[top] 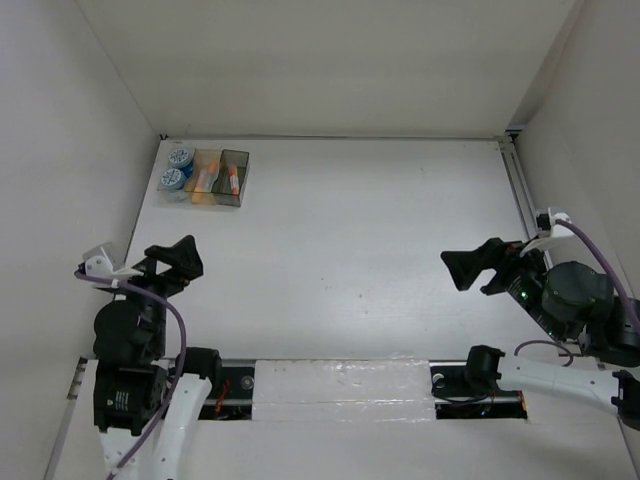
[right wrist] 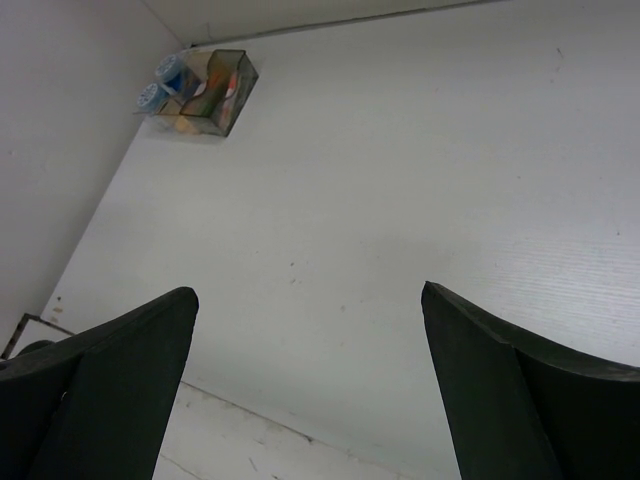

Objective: Sort the stationery into containers
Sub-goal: Reset both arms

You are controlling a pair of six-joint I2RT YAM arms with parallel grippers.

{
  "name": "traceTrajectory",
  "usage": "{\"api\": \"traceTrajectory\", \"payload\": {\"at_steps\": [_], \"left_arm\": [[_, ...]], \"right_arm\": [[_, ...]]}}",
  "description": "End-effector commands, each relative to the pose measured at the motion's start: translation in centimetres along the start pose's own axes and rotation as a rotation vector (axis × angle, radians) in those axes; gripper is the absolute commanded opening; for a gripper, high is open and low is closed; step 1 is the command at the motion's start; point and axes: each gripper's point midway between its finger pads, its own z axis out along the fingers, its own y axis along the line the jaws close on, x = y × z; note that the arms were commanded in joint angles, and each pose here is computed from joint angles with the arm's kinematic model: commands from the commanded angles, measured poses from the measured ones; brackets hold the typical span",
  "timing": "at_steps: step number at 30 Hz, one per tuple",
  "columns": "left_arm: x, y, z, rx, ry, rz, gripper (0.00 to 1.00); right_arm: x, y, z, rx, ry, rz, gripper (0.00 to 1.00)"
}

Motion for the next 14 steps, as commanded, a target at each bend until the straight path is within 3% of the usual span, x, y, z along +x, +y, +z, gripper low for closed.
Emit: {"api": "traceTrajectory", "payload": {"at_steps": [1, 14], "left_arm": [[-2.2, -1.3, -0.6, 0.08, -0.116, -0.037, 1.0], [-1.9, -0.8, -0.6, 0.057, -0.115, -0.045, 1.0]], "right_arm": [[-0.7, -0.9, -0.5, 0.02, -0.035, 0.026, 1.0], [0.1, 0.3, 1.2, 0.044, -0.016, 0.007, 1.0]]}}
